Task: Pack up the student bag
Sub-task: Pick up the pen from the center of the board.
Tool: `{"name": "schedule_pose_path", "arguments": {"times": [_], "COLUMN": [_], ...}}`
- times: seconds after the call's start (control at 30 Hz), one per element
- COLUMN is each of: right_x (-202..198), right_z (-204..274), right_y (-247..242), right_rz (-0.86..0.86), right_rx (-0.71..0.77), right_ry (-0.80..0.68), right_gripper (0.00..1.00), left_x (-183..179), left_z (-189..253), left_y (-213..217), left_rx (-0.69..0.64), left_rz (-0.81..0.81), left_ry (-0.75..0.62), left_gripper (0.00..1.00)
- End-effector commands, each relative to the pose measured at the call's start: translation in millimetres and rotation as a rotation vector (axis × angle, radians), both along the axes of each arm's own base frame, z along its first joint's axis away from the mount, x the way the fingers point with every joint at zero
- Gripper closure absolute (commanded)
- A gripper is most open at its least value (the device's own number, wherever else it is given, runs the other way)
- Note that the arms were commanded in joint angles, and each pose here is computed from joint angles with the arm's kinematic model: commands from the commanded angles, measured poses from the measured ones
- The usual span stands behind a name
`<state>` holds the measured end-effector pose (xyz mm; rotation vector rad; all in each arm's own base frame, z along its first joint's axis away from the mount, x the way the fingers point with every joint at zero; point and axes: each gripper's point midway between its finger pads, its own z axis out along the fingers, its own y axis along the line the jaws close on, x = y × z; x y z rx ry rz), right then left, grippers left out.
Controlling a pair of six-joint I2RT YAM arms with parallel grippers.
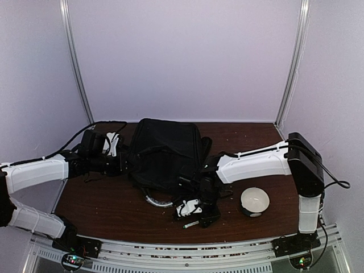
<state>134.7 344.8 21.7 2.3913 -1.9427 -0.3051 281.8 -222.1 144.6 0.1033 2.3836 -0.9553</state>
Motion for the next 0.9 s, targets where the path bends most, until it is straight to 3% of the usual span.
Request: {"name": "schedule_pose_path", "arguments": {"times": [0.0,0.4,0.6,0.7,0.87], "right_x": [9.7,16.9,8.8,5.4,6.5], "right_z": [2.5,-3.4,-4.2,15.4,58.4], "right_y": [19.5,14.5,10.1,19.5,38.1], "right_rz": [-0.062,-0.016,-0.009,-0.039,-0.050], "right_rx": [0.101,0.087,0.065,0.102,0.175], "right_ry": [-0.078,-0.243,-0.223,-0.187,-0.176], "right_gripper": [0.60,0.67,0.79,0.88,0.94], "left_x": [13.5,12.6,13.1,13.1,13.3], "left_z": [48.7,45.9,46.2,45.3,47.0], "left_y": [-19.8,-18.1,-19.2,-19.2,-19.7], "left_rx": [-0.089,-0.082,-0.080,-0.081,-0.082], "left_rz": [-0.072,-0.068,-0.073,-0.076,-0.077], "left_ry": [-0.156,-0.154,-0.156,-0.154,-0.161], "left_gripper": [1.00,1.00,1.00,1.00,1.00]}}
